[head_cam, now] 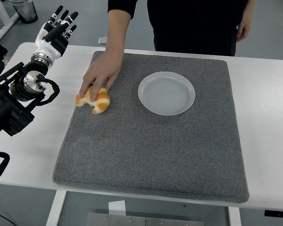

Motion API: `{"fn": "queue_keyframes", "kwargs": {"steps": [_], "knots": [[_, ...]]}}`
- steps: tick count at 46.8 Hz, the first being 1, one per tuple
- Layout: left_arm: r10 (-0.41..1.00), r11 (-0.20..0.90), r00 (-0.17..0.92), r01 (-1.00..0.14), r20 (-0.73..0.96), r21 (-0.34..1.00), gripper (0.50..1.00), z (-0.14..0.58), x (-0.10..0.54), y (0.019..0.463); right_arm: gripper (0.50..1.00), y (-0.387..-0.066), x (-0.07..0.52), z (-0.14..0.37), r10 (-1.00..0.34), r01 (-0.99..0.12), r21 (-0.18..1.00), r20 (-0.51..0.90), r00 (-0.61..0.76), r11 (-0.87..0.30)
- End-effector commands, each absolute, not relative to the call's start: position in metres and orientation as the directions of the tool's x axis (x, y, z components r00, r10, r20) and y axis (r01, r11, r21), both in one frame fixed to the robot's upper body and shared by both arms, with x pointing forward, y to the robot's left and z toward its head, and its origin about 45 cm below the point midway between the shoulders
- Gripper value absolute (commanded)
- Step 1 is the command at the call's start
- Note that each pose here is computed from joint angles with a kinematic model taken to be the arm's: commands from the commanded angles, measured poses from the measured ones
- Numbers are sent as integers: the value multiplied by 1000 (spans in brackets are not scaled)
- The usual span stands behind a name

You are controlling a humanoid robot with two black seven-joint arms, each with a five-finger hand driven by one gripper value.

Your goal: Place the bread on the plate

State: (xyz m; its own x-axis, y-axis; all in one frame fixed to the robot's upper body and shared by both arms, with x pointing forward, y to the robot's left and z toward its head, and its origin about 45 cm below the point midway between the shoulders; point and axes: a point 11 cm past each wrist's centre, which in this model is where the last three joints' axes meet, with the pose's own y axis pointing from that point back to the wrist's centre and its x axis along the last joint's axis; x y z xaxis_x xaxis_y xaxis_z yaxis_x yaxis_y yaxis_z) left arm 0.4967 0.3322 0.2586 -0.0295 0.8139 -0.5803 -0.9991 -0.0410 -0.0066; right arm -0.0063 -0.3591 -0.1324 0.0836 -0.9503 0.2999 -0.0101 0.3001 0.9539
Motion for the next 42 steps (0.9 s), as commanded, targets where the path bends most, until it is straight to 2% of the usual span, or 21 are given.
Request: {"fn": "queue_keyframes", "kwargs": {"steps": [1, 42], "knots": [[815, -41, -29, -999, -579, -8, 996, 260, 497, 332, 952, -359, -6, -132, -950, -10, 954, 300, 84, 300], [821, -35, -22, -999, -570, -13, 996, 262, 499, 329, 952, -360, -6, -132, -949, -10, 952, 305, 77, 305]]}}
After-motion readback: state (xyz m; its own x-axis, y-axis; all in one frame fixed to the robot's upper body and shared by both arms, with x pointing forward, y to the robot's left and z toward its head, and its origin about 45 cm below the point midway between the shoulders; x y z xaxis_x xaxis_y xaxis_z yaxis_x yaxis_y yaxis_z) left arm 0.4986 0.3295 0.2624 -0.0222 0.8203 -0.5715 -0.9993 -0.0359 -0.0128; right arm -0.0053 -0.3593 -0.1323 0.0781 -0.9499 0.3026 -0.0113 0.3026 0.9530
